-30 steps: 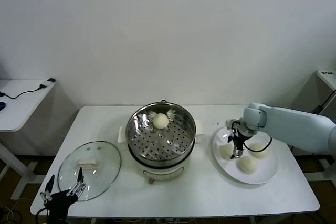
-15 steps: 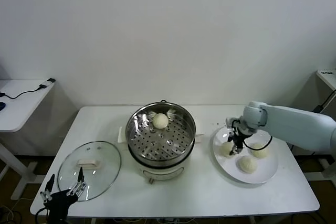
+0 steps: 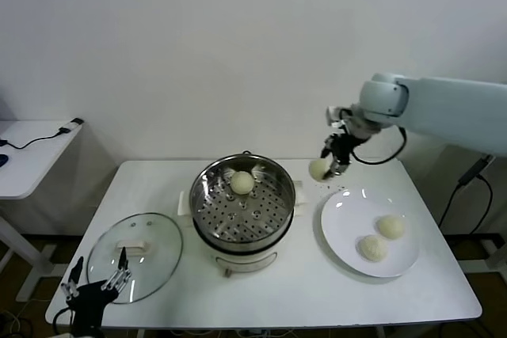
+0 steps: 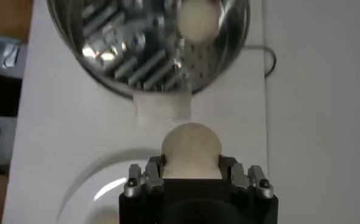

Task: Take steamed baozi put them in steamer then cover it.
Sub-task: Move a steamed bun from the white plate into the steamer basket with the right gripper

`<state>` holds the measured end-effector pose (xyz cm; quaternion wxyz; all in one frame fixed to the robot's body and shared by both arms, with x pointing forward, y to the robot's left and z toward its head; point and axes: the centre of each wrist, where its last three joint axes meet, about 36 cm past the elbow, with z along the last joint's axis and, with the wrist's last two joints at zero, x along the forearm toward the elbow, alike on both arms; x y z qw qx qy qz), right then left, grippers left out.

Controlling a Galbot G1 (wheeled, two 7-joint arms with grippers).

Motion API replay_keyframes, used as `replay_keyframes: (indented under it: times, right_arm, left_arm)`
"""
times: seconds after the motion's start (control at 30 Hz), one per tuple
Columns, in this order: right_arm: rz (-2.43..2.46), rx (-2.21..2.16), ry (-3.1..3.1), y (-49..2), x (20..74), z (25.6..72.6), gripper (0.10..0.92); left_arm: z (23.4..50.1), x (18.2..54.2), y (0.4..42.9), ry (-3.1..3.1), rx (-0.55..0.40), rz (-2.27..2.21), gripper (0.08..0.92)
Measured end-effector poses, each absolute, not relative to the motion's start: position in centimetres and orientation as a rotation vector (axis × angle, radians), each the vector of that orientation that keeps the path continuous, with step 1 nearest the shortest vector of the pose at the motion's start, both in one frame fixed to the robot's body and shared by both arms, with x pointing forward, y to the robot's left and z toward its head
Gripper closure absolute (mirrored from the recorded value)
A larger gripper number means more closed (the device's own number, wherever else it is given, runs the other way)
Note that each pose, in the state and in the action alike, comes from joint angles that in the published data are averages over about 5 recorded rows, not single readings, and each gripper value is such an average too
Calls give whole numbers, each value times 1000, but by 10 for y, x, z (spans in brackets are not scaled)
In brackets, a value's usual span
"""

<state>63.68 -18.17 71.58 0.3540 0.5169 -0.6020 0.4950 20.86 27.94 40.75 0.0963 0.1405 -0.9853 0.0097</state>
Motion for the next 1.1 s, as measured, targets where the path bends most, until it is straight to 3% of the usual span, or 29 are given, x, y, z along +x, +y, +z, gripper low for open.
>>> replay_keyframes:
  times: [0.17, 0.43, 1.1]
  right_arm:
    - [1287, 1382, -1566, -110, 622, 723, 420]
    - [1307, 1390, -1546, -29, 608, 689, 420]
    - [1317, 1323, -1530, 42, 605, 584, 414]
  left_arm:
    - [408, 208, 280, -2921, 419, 22, 177]
    - [408, 207, 281, -2923, 422, 19, 177]
    - [408, 210, 283, -2923, 430, 21, 177]
